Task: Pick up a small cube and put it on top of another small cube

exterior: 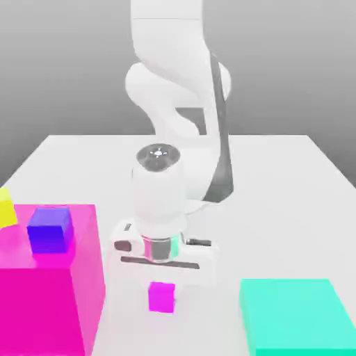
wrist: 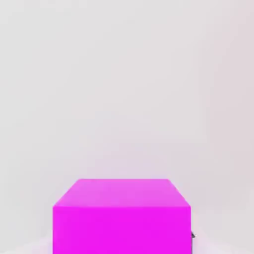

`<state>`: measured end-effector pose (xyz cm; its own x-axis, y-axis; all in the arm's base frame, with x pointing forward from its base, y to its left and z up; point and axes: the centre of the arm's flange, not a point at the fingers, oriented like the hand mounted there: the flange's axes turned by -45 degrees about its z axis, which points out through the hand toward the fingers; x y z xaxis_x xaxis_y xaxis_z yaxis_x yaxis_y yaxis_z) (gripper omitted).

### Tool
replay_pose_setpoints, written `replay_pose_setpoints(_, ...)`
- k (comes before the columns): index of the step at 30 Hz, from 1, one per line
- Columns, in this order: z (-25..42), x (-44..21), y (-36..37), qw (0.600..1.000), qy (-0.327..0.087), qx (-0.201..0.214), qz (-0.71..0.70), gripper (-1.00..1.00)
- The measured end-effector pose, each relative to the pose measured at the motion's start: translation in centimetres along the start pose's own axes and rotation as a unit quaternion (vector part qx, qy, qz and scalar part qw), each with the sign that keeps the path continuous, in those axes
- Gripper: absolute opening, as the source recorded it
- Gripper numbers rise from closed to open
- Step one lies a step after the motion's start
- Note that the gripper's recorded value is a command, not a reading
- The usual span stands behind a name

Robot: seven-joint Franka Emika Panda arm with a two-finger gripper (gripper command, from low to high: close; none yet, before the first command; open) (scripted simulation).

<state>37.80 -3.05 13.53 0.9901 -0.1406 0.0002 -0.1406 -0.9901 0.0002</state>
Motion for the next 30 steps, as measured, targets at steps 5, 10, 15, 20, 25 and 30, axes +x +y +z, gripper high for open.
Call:
replay_pose_setpoints(5,-4.5,0.0,0.0,1.000,0.000,0.000,0.000,-1.00)
replay_pose_setpoints(10,-9.9,5.1,-2.2,0.998,0.049,0.010,-0.030,-1.00)
replay_pose_setpoints(15,-17.3,10.8,0.6,0.996,0.079,0.020,0.032,-1.00)
replay_pose_setpoints(20,-24.3,13.2,7.5,0.986,0.081,0.025,0.145,-1.00)
replay_pose_setpoints(25,-29.2,11.2,16.7,0.953,0.047,0.018,0.299,-1.00)
replay_pose_setpoints(30,-30.6,7.0,24.1,0.902,0.006,0.005,0.431,-1.00)
